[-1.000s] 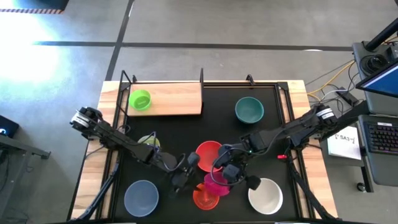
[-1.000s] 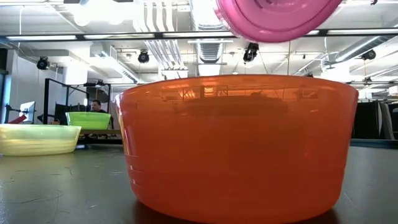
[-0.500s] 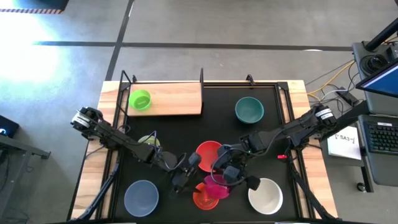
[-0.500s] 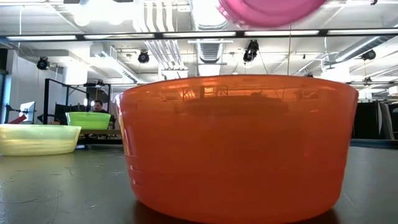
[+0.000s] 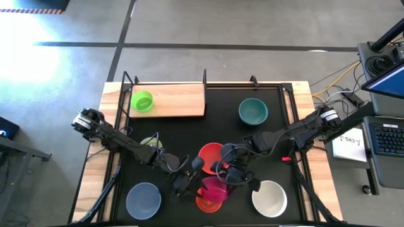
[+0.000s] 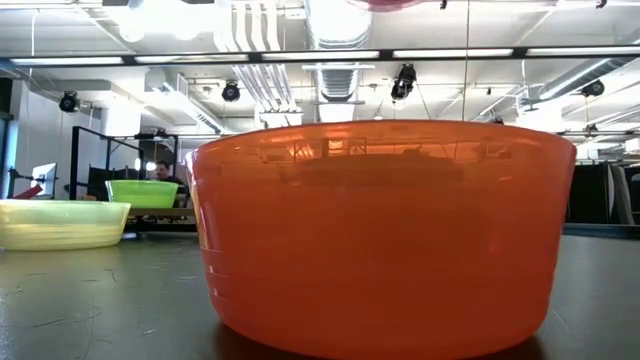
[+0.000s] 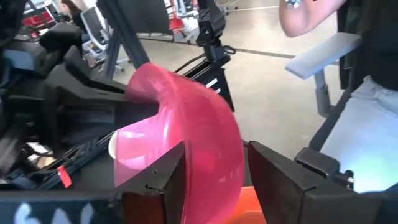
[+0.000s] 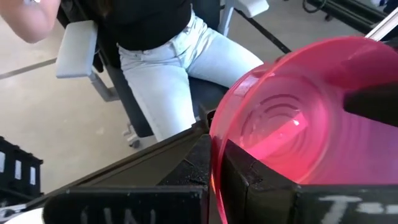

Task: Place and stack bowls onto a shelf
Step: Stack the small pink bowl onto the green bowl on the shelf

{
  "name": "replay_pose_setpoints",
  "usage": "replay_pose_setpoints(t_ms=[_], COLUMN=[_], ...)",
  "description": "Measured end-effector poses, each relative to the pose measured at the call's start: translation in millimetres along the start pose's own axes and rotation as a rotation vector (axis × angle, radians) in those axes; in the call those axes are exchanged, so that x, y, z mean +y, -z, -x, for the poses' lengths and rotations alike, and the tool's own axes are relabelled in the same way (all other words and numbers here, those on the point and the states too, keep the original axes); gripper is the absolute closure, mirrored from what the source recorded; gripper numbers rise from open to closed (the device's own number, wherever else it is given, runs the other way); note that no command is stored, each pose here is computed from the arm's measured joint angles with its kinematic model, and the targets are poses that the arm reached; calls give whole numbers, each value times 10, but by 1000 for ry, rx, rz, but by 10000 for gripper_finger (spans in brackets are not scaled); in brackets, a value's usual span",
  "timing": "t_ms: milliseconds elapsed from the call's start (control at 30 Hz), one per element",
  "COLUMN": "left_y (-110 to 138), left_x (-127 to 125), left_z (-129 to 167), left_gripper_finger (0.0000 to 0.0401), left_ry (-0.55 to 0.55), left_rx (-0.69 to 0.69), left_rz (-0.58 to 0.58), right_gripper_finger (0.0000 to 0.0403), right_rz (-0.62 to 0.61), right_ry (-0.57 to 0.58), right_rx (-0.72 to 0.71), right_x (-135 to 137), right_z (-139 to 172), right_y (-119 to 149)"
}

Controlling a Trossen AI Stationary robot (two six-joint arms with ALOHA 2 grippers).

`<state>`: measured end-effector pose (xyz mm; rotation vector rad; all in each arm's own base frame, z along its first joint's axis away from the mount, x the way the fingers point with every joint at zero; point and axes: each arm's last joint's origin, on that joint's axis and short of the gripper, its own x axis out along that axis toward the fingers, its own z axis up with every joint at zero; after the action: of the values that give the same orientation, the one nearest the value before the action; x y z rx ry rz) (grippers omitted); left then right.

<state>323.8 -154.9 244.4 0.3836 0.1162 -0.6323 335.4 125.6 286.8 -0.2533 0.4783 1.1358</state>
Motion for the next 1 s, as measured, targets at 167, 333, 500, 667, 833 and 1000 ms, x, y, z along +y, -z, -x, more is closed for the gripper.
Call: replay_pose_setpoints(t_ms=[167,333,500,667,833,1000], left_y=[-4,18,30,52,73,122], left_x=[-5,-19,-24,-20,34,152], left_z=[1,-10,-10,-22,-14,10], left_gripper_finger=[306,363,394,396,398,398], left_ry=[16,56,79,61,33,1], left_rx=[-7,-6,-5,10,19,32], left_rz=[12,29,43,46,60,131], right_gripper_finger=[394,393,383,337,278,231], right_rz=[-18,-65,-84,-130,-208,-428], right_ry=[6,11,27,51,78,205], right_rx=[-5,-10,-33,-58,-46,115], right_x=[-12,-17,-46,-81,-100,-85], right_z=[10,10,26,88,172,400], right_y=[-3,-9,-29,-120,-217,-312])
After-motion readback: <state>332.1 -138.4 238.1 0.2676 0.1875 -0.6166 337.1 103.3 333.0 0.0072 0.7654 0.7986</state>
